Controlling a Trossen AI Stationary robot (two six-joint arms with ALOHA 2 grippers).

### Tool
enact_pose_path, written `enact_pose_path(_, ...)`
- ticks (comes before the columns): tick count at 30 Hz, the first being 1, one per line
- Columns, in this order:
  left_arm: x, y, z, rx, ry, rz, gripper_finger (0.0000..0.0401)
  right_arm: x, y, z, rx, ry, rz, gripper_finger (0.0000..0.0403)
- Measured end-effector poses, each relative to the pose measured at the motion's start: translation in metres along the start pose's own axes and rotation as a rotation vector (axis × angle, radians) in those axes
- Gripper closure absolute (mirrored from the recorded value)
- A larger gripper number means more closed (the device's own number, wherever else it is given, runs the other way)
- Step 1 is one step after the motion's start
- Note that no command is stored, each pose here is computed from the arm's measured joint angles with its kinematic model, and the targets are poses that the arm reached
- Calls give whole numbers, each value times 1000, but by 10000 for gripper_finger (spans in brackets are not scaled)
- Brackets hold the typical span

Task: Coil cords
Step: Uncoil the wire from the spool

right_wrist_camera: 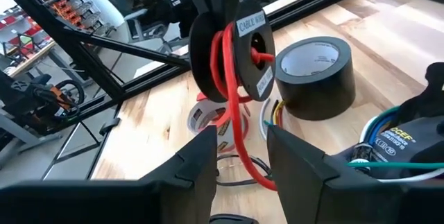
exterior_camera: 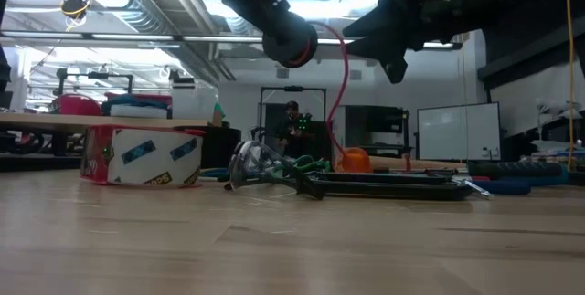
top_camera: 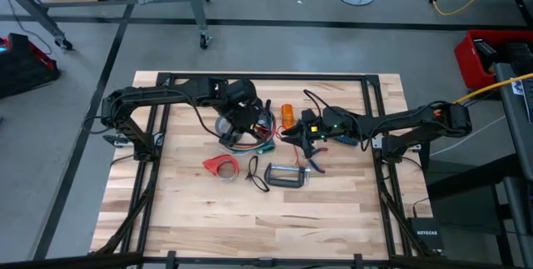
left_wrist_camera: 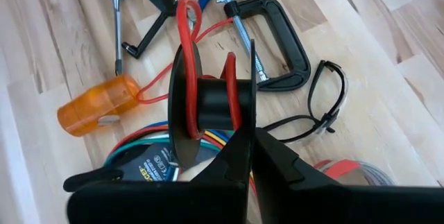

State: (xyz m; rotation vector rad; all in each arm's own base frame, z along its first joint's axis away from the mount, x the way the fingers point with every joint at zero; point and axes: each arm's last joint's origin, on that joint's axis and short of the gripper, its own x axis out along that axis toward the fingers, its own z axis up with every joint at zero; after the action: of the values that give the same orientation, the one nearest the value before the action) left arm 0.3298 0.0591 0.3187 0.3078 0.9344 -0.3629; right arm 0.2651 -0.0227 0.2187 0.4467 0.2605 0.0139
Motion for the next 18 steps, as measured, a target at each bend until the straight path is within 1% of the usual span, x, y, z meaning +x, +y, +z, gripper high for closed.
enact_pose_path(6, 0, 3, 4, -5, -42, 29, 401, 0, 0, 0, -1, -2, -5, 271)
enact_pose_path(13, 0, 1, 5, -2, -38, 23, 401, 0, 0, 0, -1, -2, -6, 276)
enact_pose_path(16, 1, 1, 5, -1, -38, 21, 401, 0, 0, 0, -1, -3, -5, 304)
enact_pose_path(18, 1, 1, 5, -1, -37, 21, 401, 0, 0, 0, -2, -1, -2, 337)
